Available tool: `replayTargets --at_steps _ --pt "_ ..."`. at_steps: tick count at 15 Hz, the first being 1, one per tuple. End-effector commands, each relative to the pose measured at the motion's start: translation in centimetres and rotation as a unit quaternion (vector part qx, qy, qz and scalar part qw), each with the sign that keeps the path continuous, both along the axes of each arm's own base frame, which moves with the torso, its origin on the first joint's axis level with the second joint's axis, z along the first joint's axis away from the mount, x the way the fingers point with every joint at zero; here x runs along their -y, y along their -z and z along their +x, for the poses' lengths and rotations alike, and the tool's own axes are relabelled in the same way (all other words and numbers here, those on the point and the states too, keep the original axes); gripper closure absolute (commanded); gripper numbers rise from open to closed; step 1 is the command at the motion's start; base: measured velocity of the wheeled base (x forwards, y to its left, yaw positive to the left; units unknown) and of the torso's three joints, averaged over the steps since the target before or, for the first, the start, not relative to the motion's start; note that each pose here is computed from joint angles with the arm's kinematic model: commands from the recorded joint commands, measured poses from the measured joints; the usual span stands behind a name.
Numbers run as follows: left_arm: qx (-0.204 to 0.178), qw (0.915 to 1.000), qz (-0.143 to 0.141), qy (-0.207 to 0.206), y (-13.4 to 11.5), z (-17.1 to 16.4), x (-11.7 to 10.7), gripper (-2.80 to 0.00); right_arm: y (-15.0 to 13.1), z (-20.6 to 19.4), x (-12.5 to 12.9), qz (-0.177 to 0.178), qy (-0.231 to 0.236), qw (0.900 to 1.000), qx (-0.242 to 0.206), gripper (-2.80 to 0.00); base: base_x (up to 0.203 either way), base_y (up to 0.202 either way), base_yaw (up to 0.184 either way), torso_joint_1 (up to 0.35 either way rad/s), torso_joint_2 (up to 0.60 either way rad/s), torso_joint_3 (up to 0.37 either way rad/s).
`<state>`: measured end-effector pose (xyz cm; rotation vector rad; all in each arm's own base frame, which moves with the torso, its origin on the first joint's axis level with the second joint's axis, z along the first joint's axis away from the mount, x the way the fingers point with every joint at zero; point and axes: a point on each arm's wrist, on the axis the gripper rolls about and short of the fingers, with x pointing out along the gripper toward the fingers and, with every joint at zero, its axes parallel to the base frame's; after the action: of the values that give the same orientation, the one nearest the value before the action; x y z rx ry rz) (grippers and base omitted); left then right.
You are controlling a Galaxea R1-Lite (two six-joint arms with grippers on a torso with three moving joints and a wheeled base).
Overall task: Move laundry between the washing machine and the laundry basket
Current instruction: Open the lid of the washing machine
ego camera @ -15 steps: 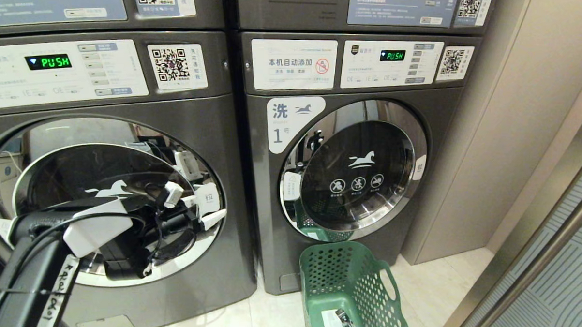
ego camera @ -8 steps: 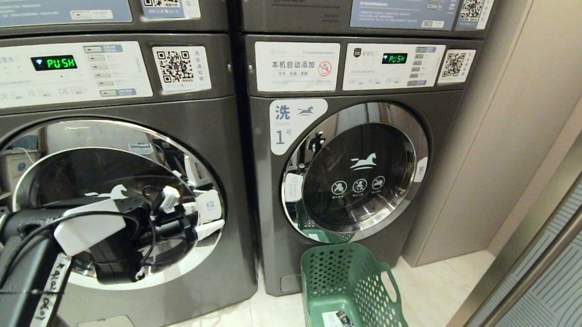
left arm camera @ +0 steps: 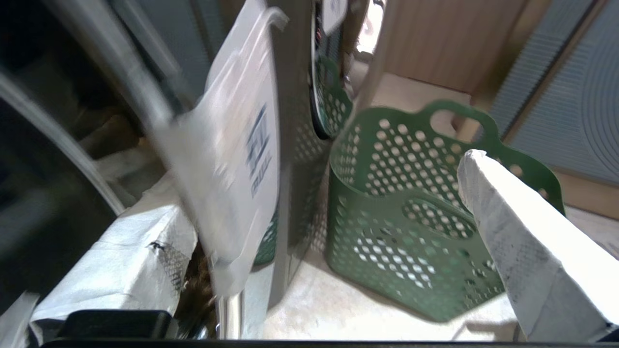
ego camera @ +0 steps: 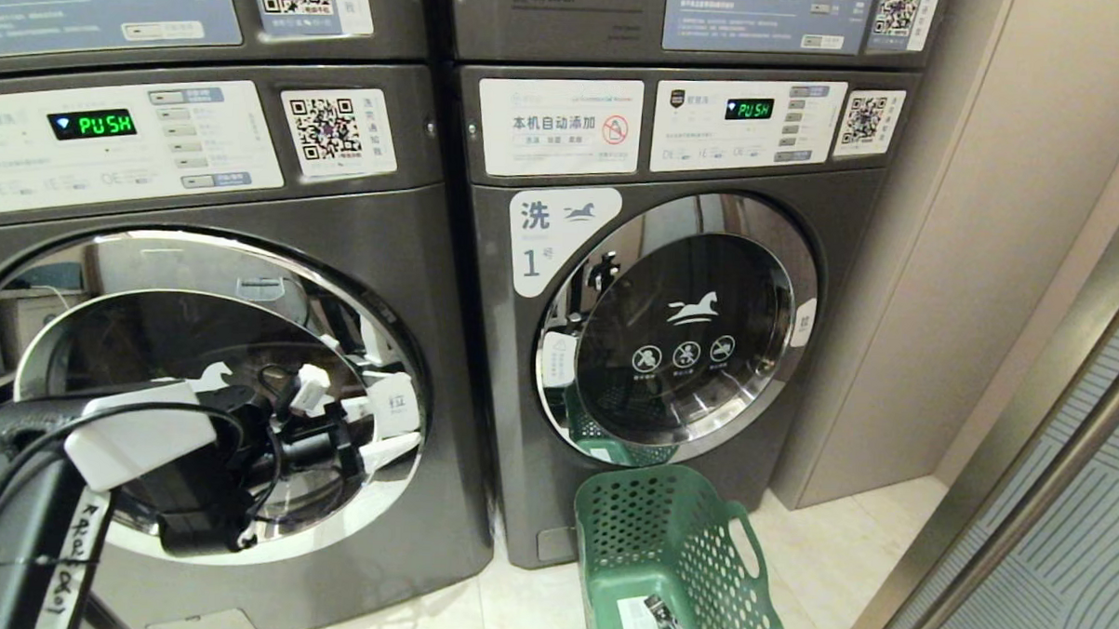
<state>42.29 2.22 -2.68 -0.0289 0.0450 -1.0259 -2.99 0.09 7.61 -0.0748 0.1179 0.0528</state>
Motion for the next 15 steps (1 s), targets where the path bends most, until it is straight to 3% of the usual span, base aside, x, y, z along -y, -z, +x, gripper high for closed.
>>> replayTargets --at_steps 1,5,7,10,12,15 --pt "0.01 0.9987 0.004 -0.05 -0.8 -0.7 -3.4 -2.8 0.0 0.0 0.0 0.0 0.0 1.0 -0.001 0.0 0.0 0.0 0.0 0.0 0.0 0.0" --pt "-0.008 0.992 0.017 -0.125 -0.8 -4.7 -8.8 -2.8 0.0 0.0 0.0 0.0 -0.001 1.0 -0.001 0.0 0.0 0.0 0.0 0.0 0.0 0.0" --pt "0.005 0.9888 0.023 -0.147 -3.0 -6.3 -10.1 -2.8 0.0 0.0 0.0 0.0 0.0 1.0 -0.001 0.0 0.0 0.0 0.0 0.0 0.0 0.0" --pt "0.063 0.9824 0.038 -0.172 -10.2 -10.1 -10.3 -2.8 0.0 0.0 0.0 0.0 -0.001 1.0 -0.001 0.0 0.0 0.0 0.0 0.0 0.0 0.0" --pt "0.122 0.9723 0.049 -0.193 -16.5 -14.4 -9.6 -2.8 0.0 0.0 0.0 0.0 -0.001 1.0 -0.001 0.0 0.0 0.0 0.0 0.0 0.0 0.0" --pt "0.227 0.9364 0.063 -0.26 -25.2 -23.1 -8.3 -2.8 0.0 0.0 0.0 0.0 0.0 1.0 -0.001 0.0 0.0 0.0 0.0 0.0 0.0 0.0"
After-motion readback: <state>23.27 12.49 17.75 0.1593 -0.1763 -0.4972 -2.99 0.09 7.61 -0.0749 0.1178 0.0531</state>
